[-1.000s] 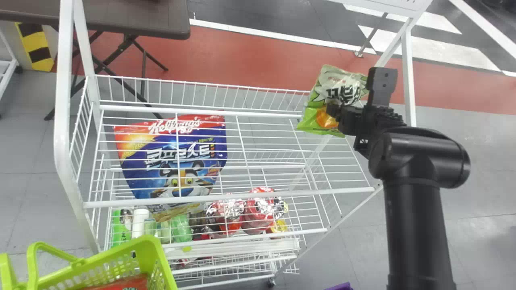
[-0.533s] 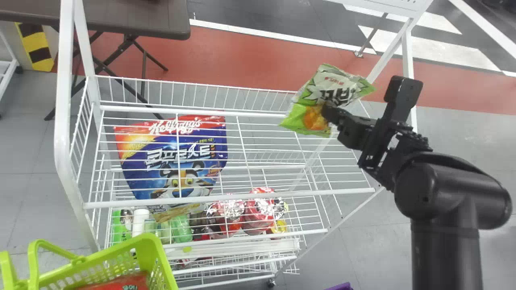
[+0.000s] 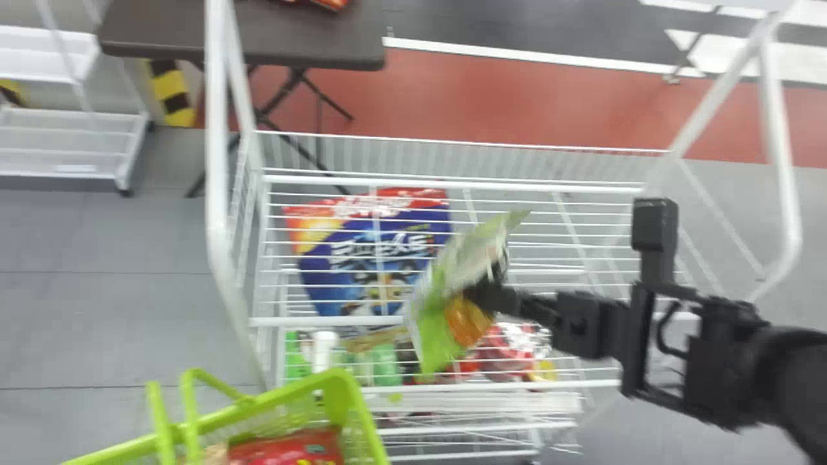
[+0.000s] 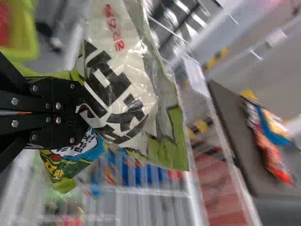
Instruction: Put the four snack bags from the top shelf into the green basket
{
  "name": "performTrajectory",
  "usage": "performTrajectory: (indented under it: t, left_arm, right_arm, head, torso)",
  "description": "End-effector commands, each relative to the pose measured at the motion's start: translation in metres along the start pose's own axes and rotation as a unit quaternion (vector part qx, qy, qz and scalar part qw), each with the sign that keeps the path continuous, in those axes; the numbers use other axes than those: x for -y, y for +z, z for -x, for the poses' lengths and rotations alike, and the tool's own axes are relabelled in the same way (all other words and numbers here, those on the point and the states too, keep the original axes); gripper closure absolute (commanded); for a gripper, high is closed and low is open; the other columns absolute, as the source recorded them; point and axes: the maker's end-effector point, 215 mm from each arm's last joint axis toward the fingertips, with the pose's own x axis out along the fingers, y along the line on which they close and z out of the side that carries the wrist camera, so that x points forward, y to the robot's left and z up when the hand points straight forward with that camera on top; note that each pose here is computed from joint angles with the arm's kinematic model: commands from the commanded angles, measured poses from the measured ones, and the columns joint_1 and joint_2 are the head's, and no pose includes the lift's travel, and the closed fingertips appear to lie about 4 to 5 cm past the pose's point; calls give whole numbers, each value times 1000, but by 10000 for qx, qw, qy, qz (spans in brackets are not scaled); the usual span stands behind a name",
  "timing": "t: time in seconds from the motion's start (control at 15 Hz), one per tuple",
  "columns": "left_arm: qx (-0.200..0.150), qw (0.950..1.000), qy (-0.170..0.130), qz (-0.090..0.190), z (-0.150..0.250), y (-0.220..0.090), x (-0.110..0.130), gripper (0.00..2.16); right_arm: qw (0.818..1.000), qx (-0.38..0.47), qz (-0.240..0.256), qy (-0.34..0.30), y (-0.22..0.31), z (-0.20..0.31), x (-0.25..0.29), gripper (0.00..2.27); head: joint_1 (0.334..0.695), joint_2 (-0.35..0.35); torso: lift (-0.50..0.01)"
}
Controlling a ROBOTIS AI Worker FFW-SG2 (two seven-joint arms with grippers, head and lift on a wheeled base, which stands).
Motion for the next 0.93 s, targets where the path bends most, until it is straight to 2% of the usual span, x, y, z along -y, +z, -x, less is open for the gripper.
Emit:
performTrajectory:
  t: [0.0, 0.2, 0.27, 0.47, 0.53, 0.6, 0.73, 0.87]
  left_arm:
    - [17, 10000, -61, 0, -1, 0, 3, 2152]
    - [12, 10000, -70, 11, -1, 0, 3, 2152]
    - [8, 10000, -78, -9, -2, 0, 4, 2152]
    - [6, 10000, -70, -2, -2, -1, 3, 2152]
    - [3, 10000, -69, -2, -2, -1, 4, 2152]
    - [7, 10000, -76, 13, -2, -1, 4, 2152]
    - [7, 10000, -76, -2, -2, -1, 4, 2152]
    - [23, 10000, -90, -12, -2, 1, 5, 2152]
  right_arm:
    - [9942, -709, -374, 713, -45, 5, -41, 2256]
    - [9866, -738, -350, 1415, -48, 9, -88, 2256]
    - [9840, -778, -353, 1564, -51, 8, -98, 2256]
    - [9739, -987, -376, 2010, -66, 1, -131, 2256]
    - [9711, -1107, -382, 2082, -74, -4, -138, 2256]
    - [9697, -1210, -361, 2093, -81, -10, -141, 2256]
    - [9692, -1371, -362, 2014, -90, -22, -138, 2256]
    - [9689, -1442, -369, 1975, -91, -29, -135, 2256]
  head:
    - [695, -16]
    - [695, 79]
    - [695, 133]
    - [695, 205]
    - [695, 229]
    - [695, 291]
    - [695, 347]
    - [695, 350]
  torso:
    - [-6]
    - [-6]
    - [-6]
    - [-6]
    - [-6]
    - [-6]
    - [-6]
    - [-6]
